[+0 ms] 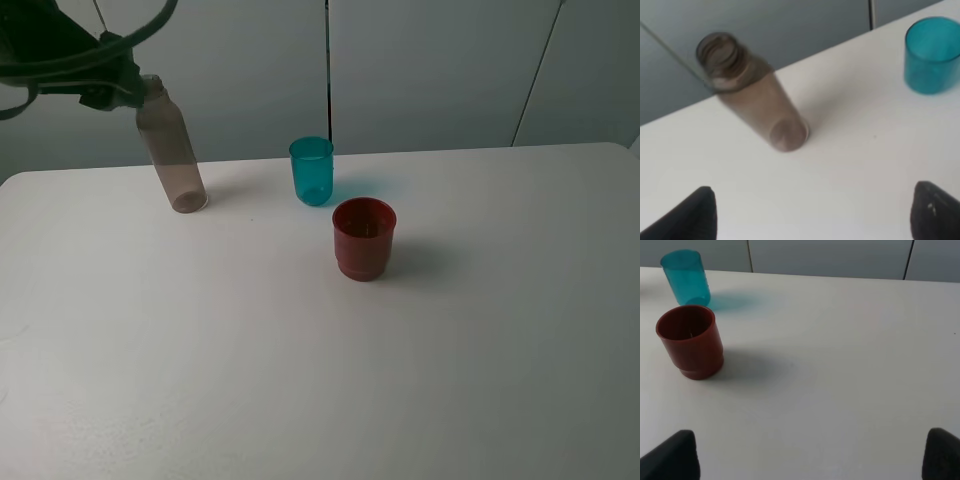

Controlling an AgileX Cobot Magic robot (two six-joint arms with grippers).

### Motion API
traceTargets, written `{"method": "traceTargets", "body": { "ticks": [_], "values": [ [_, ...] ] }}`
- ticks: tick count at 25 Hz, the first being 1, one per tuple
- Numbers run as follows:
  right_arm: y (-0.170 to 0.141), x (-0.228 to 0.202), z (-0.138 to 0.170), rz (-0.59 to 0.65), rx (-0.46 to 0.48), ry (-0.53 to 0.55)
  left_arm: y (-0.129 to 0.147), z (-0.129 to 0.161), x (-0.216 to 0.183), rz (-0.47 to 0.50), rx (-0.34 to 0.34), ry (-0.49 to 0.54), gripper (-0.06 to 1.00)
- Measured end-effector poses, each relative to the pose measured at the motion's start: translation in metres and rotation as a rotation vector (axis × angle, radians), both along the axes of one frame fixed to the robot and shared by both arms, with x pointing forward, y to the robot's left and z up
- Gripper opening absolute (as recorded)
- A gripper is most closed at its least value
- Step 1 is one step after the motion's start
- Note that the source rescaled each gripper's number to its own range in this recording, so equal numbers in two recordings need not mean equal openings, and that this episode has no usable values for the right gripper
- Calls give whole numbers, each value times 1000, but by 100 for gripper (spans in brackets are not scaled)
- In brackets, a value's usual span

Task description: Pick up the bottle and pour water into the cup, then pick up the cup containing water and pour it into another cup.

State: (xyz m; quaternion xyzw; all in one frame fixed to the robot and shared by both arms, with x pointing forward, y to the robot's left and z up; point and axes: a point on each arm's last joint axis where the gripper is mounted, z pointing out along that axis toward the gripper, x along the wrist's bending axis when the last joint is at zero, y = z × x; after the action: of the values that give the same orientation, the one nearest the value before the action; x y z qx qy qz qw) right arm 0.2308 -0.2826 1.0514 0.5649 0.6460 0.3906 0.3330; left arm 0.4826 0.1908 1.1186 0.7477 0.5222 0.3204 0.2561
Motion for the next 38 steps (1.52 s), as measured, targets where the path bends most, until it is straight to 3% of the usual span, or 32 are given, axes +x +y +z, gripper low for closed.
{"method": "traceTargets", "body": {
  "ticks": [3,6,10,19,26,35,38],
  "values": [
    [0,0,0,0,0,0,9,14,-19,-29,-12,5,98],
    [0,0,0,0,0,0,20,26,-34,-45,-72,9,98],
    [0,0,0,0,0,0,38,28,-42,-26,-106,65,98],
    [0,0,0,0,0,0,58,-12,-76,-15,-219,189,98],
    [0,0,0,0,0,0,84,-17,-119,84,-277,105,98],
    [0,0,0,0,0,0,111,-20,-187,330,-299,-147,98],
    [0,0,0,0,0,0,109,-24,-202,354,-320,-198,98]
  ]
}}
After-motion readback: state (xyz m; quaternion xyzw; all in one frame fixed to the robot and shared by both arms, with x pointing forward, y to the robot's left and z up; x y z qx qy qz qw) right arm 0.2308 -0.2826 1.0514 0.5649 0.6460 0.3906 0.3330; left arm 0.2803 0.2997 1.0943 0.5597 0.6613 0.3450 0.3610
